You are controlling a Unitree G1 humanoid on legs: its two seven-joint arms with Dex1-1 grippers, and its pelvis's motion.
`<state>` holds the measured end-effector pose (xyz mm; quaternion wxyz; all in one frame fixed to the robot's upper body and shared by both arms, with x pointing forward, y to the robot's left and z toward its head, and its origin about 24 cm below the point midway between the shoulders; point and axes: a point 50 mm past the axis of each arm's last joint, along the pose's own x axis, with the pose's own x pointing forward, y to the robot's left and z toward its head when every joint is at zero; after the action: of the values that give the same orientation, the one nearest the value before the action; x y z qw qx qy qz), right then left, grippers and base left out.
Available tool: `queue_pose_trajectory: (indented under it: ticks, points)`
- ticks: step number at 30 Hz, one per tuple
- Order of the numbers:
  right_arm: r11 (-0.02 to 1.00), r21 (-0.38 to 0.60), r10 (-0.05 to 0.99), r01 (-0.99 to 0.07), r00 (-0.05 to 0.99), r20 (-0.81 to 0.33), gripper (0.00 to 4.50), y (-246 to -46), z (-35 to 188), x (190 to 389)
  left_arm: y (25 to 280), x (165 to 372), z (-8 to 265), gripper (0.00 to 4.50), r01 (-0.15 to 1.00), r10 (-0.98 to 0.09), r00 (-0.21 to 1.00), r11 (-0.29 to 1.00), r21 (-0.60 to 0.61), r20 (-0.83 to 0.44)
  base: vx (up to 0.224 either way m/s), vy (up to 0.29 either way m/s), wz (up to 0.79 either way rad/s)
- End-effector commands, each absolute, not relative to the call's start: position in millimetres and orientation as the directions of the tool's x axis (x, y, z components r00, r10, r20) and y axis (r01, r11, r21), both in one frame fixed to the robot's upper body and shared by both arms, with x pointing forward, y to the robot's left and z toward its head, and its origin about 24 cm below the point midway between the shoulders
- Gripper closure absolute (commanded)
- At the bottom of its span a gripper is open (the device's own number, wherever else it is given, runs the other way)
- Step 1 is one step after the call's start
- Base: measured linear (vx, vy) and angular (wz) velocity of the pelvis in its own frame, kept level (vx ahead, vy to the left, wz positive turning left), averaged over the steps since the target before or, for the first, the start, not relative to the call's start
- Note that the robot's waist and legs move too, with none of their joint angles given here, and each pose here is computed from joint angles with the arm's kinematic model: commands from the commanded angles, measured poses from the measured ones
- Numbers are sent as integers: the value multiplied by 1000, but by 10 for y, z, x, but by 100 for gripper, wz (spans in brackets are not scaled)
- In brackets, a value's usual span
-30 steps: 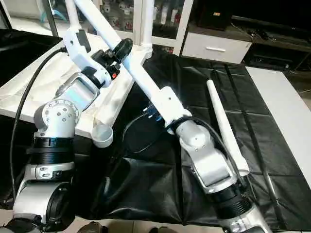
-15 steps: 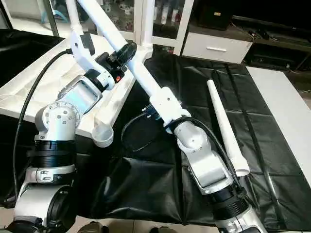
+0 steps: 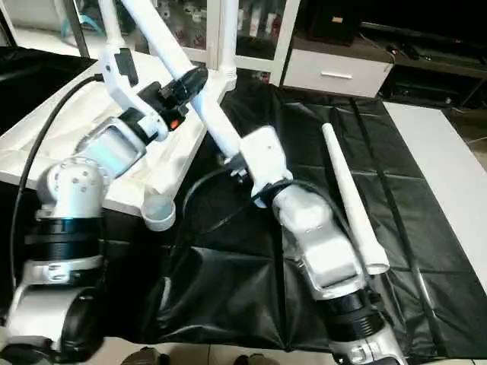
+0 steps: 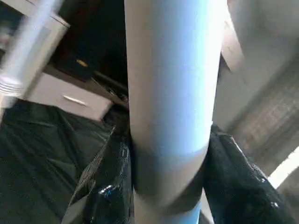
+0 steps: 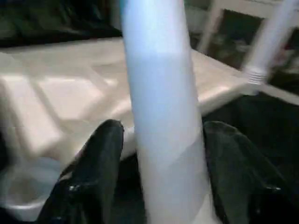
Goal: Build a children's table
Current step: Pick table leg
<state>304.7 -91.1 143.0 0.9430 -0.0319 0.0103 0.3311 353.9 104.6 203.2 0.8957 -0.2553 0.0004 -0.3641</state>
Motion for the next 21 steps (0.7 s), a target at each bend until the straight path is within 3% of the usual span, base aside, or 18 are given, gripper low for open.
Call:
queue_pose_trajectory:
  ticks: [1,6,15,21]
  points:
    - [748,18,663,-663,747,-41,132,-1069,1555,3056,941,3466,2126,273,748,-753,629,519,-414,193,0,0,0]
    - [679,113,733,-726,661,-158,118,-1424,1577,3050,984,3362,2202,273,844,-863,468,372,-386,191,0,0,0]
    - [500,346,860,-794,501,-92,118,-1749,1746,2876,1079,3338,2322,273,884,-900,357,238,-403,252,0,0,0]
    - [433,416,891,-800,451,-59,118,-1810,1787,2840,1068,3320,2339,273,893,-912,322,203,-402,255,0,0,0]
